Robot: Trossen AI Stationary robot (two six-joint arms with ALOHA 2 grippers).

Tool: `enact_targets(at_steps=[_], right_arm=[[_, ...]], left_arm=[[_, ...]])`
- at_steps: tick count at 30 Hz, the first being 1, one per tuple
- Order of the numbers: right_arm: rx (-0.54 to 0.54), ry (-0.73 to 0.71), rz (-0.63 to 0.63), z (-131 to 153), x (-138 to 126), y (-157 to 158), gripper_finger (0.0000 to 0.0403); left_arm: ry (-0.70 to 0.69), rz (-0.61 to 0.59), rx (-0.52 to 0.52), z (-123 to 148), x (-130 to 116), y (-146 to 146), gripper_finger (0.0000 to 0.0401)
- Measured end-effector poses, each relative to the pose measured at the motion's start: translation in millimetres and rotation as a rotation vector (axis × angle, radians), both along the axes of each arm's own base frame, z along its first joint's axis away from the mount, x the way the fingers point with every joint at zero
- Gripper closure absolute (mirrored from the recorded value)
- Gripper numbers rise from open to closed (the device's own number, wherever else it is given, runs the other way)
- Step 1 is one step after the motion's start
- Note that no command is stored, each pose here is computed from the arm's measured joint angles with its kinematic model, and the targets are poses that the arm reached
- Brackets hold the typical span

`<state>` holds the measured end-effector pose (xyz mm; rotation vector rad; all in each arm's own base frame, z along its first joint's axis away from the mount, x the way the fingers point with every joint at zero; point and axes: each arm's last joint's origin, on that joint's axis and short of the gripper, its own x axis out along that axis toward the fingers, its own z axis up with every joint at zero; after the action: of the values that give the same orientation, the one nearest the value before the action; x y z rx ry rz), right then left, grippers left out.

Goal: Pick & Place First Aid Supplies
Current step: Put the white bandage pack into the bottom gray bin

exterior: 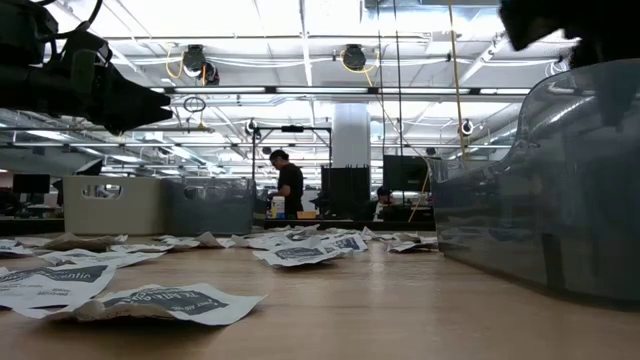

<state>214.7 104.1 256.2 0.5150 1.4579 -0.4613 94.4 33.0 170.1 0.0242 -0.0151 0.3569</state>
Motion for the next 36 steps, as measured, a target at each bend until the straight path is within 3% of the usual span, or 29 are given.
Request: enact_targets(at_steps=[6, 12, 17, 26, 36], right_arm=[[0.070, -0.093, 0.396, 1, 23, -26, 0.0210], [-0.023, -0.213, 0.905, -3, 43, -47, 0.0211], [-0.126, -0.277, 1.158, -7, 60, -75, 0.0211], [-0.237, -0.257, 1.318, -25, 79, -135, 0.0211], [-0.259, -0.216, 1.280, -36, 112, -195, 0.0211]], left_arm=[[0.000, 0.000, 0.000, 0, 0, 0, 0.0095], [0.000, 0.000, 0.000, 0, 0, 0, 0.0096], [0.000, 0.000, 0.000, 0, 0, 0, 0.0095], [0.000, 0.000, 0.000, 0, 0, 0, 0.0095], [0.001, 0.000, 0.000, 0, 0, 0, 0.0095]])
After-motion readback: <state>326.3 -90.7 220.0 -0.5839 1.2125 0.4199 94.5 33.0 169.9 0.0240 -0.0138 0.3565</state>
